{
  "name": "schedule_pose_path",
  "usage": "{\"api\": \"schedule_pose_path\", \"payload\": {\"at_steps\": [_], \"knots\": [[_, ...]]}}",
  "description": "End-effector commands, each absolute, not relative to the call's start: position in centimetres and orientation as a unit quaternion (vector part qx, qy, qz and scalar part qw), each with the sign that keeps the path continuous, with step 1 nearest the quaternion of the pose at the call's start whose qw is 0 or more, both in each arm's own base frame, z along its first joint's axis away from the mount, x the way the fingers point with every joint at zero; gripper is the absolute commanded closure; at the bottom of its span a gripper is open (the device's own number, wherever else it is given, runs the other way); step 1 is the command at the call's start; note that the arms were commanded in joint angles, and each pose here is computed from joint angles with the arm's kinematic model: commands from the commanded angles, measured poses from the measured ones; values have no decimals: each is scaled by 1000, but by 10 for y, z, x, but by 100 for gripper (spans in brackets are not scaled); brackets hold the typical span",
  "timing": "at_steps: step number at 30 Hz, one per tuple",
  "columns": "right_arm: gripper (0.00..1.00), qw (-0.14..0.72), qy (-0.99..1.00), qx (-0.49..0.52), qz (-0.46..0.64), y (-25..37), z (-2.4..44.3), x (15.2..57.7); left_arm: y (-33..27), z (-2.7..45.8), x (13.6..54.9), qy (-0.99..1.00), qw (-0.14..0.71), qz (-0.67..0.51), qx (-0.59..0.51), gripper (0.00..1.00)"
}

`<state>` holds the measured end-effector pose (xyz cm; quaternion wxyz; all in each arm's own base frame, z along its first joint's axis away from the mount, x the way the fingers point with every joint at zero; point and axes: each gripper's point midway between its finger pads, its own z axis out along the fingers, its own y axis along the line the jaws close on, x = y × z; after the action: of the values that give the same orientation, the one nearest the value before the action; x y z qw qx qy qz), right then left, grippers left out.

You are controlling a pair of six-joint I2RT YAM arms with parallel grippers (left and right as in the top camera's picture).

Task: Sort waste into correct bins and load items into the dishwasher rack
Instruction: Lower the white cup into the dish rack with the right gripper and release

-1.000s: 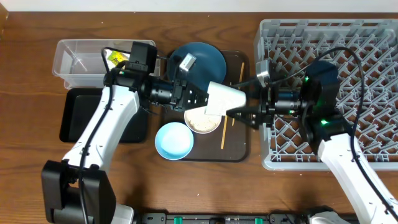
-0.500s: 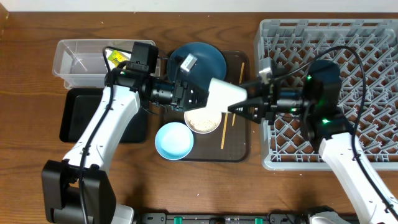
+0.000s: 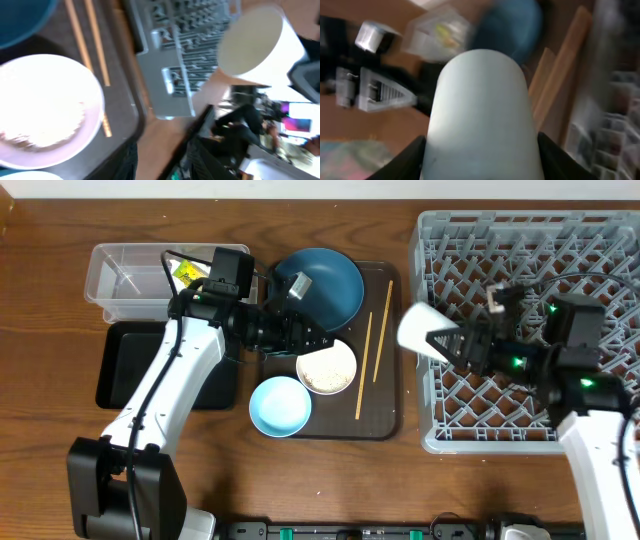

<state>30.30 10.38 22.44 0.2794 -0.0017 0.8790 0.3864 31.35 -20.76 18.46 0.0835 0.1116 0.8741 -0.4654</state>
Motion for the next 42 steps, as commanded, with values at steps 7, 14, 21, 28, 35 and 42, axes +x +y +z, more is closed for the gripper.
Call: {"api": "schedule_pose_path", "payload": {"at_steps": [7,14,21,28,35,42], "knots": [[61,275,956,43,90,32,262,279,-189,164,325,912,100,-386,93,64],[58,151,986,54,40,25,215,263,-182,156,324,923,96,-362,86,64],[58,38,997,39,47,35,162,275,-180,154,323,927,94,-355,83,64],[55,-35,998,29,40,36,122,281,-180,154,323,927,94,-355,83,64],[46,-54,998,18,38,42,106,285,-180,153,323,927,92,-355,83,64],[4,-47,998,9,38,46,109,287,-180,153,323,927,92,-354,83,64]]}}
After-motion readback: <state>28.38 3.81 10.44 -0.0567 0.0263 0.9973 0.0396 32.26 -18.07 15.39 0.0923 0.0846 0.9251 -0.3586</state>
